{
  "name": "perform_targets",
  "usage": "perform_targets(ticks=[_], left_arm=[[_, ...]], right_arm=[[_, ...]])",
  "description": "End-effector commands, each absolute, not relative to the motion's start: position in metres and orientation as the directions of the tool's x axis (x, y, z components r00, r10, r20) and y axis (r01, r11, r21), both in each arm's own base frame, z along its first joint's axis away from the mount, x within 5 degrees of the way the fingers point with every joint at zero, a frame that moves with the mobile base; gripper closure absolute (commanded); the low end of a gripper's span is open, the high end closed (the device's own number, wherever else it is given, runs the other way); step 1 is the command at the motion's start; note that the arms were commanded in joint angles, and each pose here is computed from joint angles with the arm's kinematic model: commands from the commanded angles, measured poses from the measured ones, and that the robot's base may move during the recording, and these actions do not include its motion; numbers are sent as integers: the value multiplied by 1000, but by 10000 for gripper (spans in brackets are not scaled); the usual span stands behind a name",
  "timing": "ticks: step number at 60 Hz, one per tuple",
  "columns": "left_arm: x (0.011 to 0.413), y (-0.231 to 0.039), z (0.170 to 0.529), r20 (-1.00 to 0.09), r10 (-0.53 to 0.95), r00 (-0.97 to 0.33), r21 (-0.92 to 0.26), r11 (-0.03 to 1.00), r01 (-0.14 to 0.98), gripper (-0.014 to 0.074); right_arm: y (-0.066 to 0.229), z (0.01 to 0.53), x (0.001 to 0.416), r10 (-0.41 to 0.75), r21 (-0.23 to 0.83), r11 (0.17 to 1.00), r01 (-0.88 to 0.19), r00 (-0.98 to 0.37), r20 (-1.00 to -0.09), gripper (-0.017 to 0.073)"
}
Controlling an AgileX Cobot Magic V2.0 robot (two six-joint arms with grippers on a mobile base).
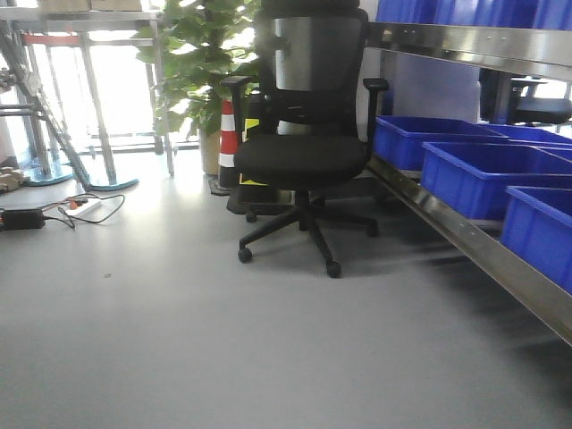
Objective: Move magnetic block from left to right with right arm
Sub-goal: 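Drive the base across the room past the black chair and blue bins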
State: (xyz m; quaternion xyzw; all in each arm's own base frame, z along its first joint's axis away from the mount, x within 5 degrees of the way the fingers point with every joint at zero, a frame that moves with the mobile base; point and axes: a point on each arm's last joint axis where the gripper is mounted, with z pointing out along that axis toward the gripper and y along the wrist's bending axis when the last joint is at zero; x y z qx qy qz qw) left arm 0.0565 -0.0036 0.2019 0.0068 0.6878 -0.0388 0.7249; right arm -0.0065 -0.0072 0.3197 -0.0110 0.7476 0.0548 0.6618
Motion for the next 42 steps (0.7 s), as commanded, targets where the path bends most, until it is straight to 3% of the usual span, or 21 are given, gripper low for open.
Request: perform_targets(ticks=[1, 42], left_arm=[[55, -3, 208, -988, -56, 146, -47, 997, 69, 710], [55, -3, 208, -988, -56, 146, -47, 997, 69, 710]], right_arm=[[-7, 336, -7, 51, 53, 994, -92, -25, -998, 356], [-7, 336, -7, 51, 53, 994, -92, -25, -998, 356]])
